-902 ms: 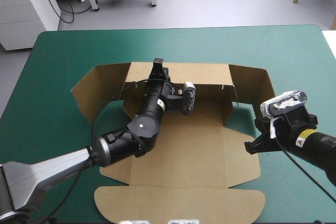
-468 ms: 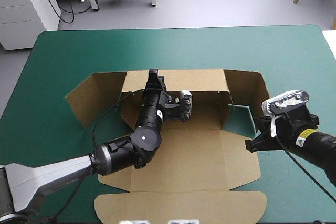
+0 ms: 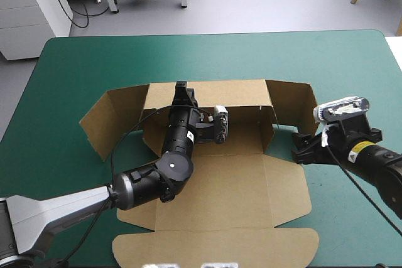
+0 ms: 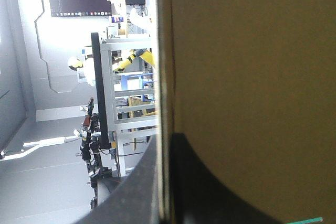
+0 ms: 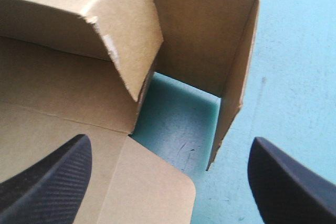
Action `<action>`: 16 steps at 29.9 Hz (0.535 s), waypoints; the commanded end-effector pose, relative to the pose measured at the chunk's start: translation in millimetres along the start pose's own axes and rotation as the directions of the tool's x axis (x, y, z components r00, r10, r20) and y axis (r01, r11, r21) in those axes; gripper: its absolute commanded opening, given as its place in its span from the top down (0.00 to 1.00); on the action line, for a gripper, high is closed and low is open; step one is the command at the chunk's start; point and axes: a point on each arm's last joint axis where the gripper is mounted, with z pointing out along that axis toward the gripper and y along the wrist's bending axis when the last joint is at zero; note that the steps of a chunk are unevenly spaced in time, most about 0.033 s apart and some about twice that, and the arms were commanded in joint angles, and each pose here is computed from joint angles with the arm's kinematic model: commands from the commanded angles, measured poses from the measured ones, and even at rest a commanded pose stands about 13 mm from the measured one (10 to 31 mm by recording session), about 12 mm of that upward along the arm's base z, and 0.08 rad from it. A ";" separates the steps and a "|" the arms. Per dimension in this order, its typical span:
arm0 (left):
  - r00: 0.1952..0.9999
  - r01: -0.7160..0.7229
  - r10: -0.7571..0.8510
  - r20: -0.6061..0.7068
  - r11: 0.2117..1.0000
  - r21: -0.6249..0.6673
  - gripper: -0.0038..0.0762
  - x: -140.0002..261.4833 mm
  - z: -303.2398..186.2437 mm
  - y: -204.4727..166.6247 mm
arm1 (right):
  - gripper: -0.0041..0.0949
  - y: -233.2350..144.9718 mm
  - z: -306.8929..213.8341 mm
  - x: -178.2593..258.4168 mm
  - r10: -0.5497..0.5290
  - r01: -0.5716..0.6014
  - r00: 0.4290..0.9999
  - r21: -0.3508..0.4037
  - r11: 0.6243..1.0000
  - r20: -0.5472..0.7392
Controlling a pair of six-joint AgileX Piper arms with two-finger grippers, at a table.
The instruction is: Fold the box
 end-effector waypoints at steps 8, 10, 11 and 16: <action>1.000 0.012 -0.013 -0.001 0.993 -0.115 0.96 3.3 -11.0 25.9 | 0.19 -6.4 31.2 -68.4 0.029 -0.039 0.993 0.081 0.996 0.115; 1.000 0.012 -0.012 0.003 0.993 -0.113 0.96 3.0 -11.0 25.7 | 0.19 -6.3 35.0 -83.9 0.014 -0.026 0.992 0.086 0.996 0.128; 1.000 0.012 -0.012 0.005 0.994 -0.112 0.96 2.8 -11.0 25.6 | 0.19 -6.1 37.6 -91.5 0.013 -0.025 0.991 0.087 0.996 0.130; 1.000 0.014 -0.014 0.005 0.994 -0.112 0.96 2.8 -11.0 25.6 | 0.19 -10.5 52.6 -121.6 -0.008 -0.002 0.997 0.116 0.993 0.083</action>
